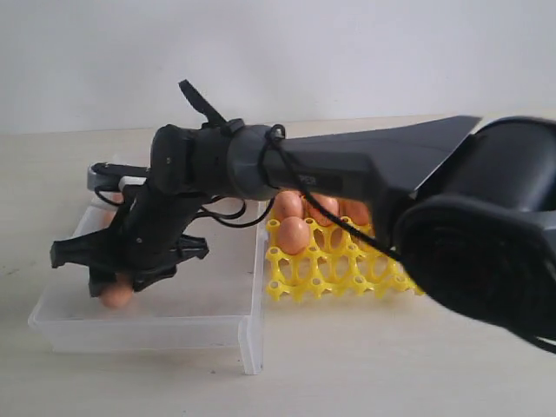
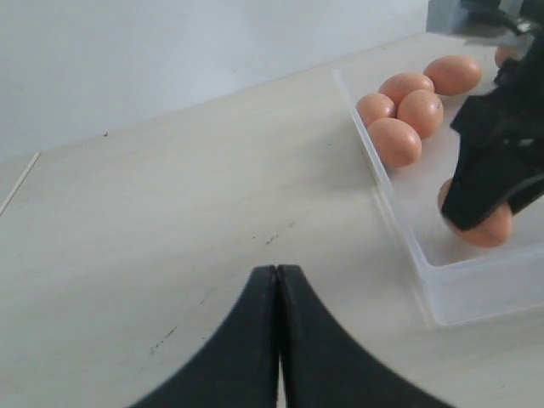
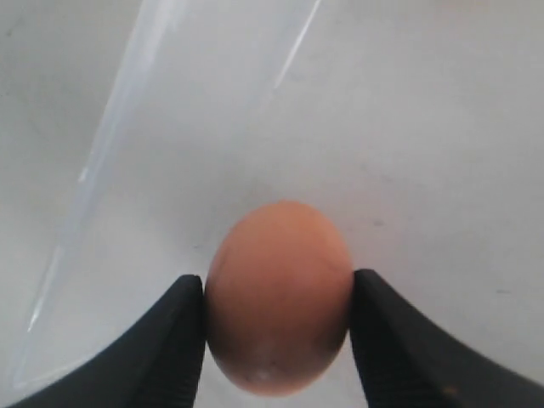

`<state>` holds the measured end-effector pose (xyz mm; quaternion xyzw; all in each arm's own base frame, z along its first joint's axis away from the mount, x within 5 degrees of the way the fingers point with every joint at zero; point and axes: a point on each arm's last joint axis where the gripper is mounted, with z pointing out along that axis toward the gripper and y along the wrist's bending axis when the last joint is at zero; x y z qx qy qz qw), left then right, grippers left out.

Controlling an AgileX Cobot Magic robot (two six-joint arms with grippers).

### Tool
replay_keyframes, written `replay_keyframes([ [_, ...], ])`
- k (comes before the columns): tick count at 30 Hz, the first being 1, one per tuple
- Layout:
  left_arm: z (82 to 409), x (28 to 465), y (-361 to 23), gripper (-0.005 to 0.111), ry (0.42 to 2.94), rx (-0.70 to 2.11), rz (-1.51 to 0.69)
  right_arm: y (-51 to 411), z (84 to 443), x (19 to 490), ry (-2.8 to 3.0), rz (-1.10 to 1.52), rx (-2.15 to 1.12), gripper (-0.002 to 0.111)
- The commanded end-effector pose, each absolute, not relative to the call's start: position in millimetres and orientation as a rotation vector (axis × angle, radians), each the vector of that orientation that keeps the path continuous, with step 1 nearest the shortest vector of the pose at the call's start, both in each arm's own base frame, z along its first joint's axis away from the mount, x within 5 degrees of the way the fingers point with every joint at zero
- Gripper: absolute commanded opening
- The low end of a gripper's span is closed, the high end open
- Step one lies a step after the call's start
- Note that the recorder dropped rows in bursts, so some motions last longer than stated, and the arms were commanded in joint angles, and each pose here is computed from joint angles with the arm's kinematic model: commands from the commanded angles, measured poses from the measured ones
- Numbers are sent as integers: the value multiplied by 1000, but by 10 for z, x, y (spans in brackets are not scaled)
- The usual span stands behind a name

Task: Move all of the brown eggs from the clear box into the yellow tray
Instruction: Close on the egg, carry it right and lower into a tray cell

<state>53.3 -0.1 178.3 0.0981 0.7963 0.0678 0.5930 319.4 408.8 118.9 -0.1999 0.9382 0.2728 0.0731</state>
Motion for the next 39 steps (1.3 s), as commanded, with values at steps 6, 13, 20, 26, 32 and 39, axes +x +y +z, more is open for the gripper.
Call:
replay_keyframes([
  [6, 1806, 531, -3, 0, 1834, 223, 154, 3059, 1842, 3184, 2180, 591, -519, 0],
  [13, 1806, 531, -3, 0, 1834, 223, 154, 1938, 1785, 3045, 2057, 394, -485, 0],
  [20, 1806, 531, -3, 0, 1834, 223, 154, 1502, 1373, 3013, 2021, 270, -583, 0],
  [26, 1806, 531, -3, 0, 1834, 223, 154, 1477, 1191, 3057, 2032, 266, -589, 0],
  [32, 1806, 531, -3, 0, 1834, 223, 154, 1482, 1059, 3054, 2059, 265, -609, 0],
  [39, 1806, 531, -3, 0, 1834, 223, 154, 1501, 1040, 3028, 2060, 263, -690, 0],
])
